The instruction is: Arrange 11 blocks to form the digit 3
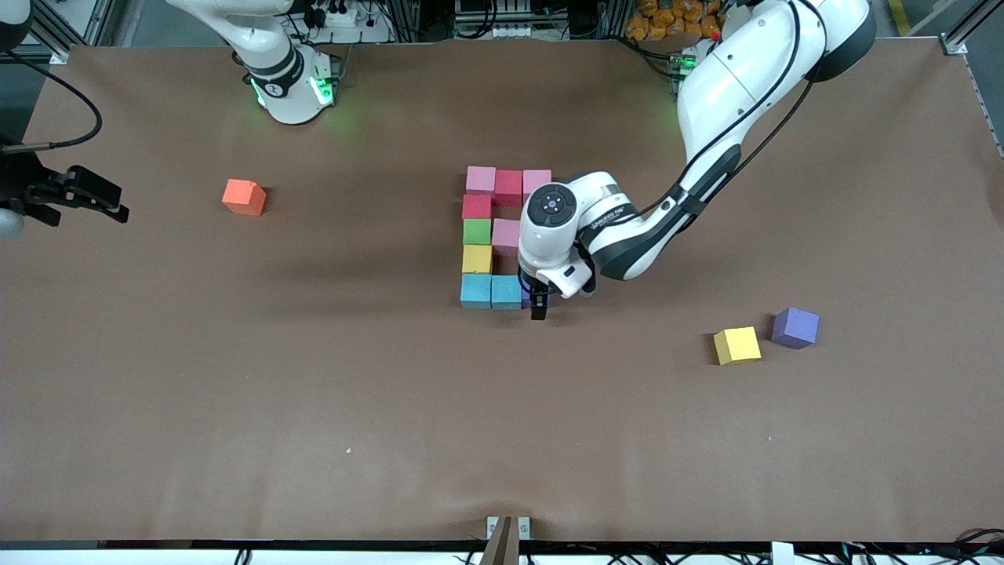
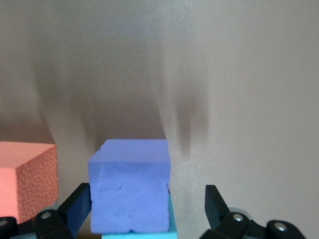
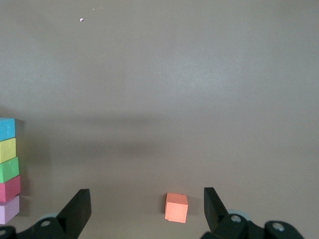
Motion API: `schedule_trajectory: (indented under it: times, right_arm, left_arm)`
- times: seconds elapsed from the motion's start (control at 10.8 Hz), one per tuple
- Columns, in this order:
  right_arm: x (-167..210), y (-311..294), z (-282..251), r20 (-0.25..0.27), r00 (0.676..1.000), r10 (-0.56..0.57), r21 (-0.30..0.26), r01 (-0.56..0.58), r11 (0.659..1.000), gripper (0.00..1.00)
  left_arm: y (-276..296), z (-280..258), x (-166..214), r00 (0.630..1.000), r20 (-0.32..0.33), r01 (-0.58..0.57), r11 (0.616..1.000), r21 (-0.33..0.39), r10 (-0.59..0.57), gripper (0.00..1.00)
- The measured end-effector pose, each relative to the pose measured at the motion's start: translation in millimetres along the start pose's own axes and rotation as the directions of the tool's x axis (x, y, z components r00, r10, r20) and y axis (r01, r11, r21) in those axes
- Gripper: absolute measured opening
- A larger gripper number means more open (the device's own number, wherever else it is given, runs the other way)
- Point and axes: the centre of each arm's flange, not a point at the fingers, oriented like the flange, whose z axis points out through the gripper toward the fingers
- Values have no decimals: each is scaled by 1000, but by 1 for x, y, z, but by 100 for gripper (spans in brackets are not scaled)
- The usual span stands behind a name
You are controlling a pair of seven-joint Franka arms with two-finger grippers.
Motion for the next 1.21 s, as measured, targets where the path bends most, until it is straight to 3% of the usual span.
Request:
schedule_trajectory:
  times: [0.28, 0.47, 0.74, 1.02, 1.21]
  right_arm:
    - [0, 0, 0, 0, 1000, 0, 0, 0, 1000, 100]
    - [0, -1, 0, -1, 1000, -1, 0, 1, 1000, 100]
    - [0, -1, 0, -1, 1000, 0, 0, 0, 1000, 100]
    - [0, -1, 0, -1, 1000, 0, 0, 0, 1000, 100]
    - [0, -1, 0, -1, 1000, 0, 0, 0, 1000, 100]
  left_arm:
    - [-2, -42, -10, 1000, 29, -8, 1000, -2, 8, 100]
    - [16, -80, 4, 998, 54, -27, 999, -32, 29, 100]
    - [41, -121, 38, 984, -4, -179, 980, -83, 180, 100]
    - [65, -147, 82, 918, -114, -386, 922, -30, 381, 100]
    - [85, -167, 121, 843, -156, -521, 853, 2, 515, 100]
